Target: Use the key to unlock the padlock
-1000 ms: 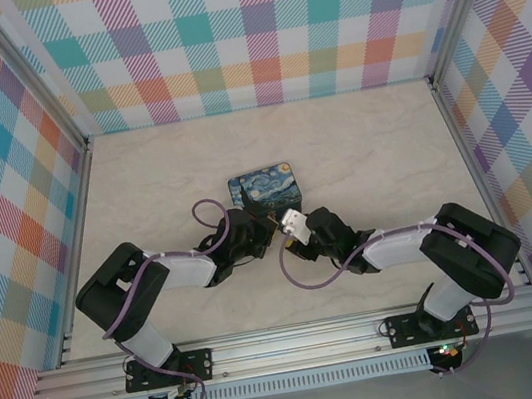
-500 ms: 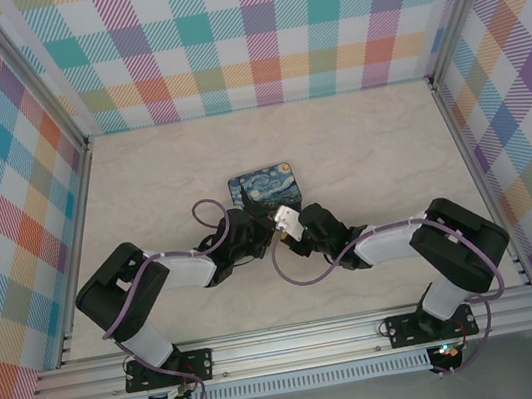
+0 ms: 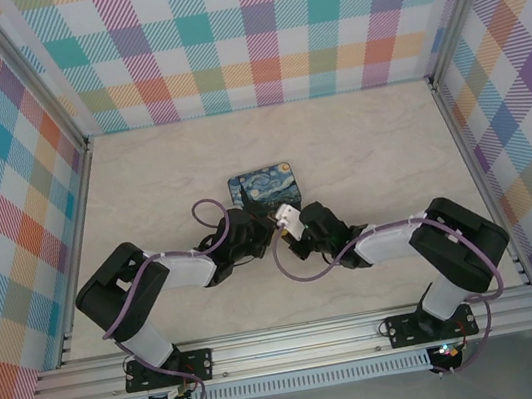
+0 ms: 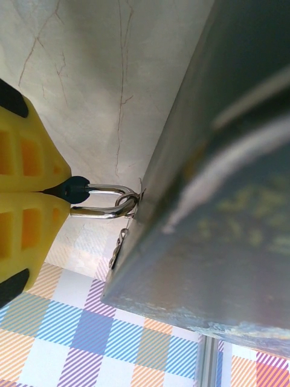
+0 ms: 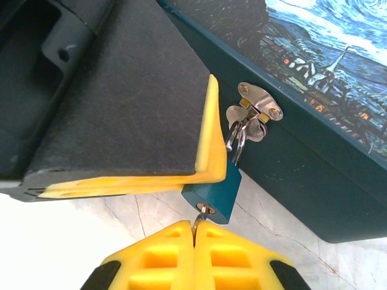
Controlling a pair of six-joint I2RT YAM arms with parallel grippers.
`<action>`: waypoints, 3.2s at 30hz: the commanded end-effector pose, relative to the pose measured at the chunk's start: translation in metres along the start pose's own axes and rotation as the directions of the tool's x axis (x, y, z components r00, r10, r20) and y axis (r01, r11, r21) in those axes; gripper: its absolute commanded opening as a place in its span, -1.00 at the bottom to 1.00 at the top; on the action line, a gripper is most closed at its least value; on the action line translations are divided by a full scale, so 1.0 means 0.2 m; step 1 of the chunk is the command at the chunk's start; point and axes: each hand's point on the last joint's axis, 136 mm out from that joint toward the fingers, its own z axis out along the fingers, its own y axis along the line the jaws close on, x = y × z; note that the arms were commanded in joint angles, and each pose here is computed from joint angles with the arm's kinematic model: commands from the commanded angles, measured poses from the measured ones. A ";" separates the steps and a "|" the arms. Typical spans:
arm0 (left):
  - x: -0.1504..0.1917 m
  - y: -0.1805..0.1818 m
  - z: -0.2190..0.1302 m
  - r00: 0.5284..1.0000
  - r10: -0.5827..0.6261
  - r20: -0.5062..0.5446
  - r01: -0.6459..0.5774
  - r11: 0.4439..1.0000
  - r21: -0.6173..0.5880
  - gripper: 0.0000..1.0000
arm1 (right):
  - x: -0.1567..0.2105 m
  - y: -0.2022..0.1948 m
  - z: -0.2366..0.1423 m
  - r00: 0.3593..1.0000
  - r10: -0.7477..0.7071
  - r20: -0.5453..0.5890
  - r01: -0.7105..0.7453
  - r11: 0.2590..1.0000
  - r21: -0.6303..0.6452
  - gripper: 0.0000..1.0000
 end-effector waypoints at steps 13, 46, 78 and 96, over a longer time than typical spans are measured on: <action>0.07 0.01 0.00 0.999 0.017 -0.049 -0.018 1.000 -0.013 -1.00 | -0.18 -0.04 -0.02 0.874 0.480 0.078 -0.431 0.840 -0.330 -1.00; 0.04 -0.05 -0.10 1.000 0.023 -0.013 -0.023 0.999 -0.024 -1.00 | -0.01 -0.07 -0.22 0.990 -0.053 0.130 0.041 0.995 0.093 0.42; 0.06 -0.14 -0.17 0.999 0.027 -0.025 -0.027 0.999 0.017 -1.00 | -0.18 0.08 -0.11 0.907 -0.376 0.189 0.320 0.908 0.272 -0.19; 0.06 -0.14 -0.17 0.999 0.028 -0.026 -0.028 0.999 0.019 -1.00 | -0.10 0.06 -0.08 0.929 -0.341 0.140 0.294 0.914 0.279 -0.70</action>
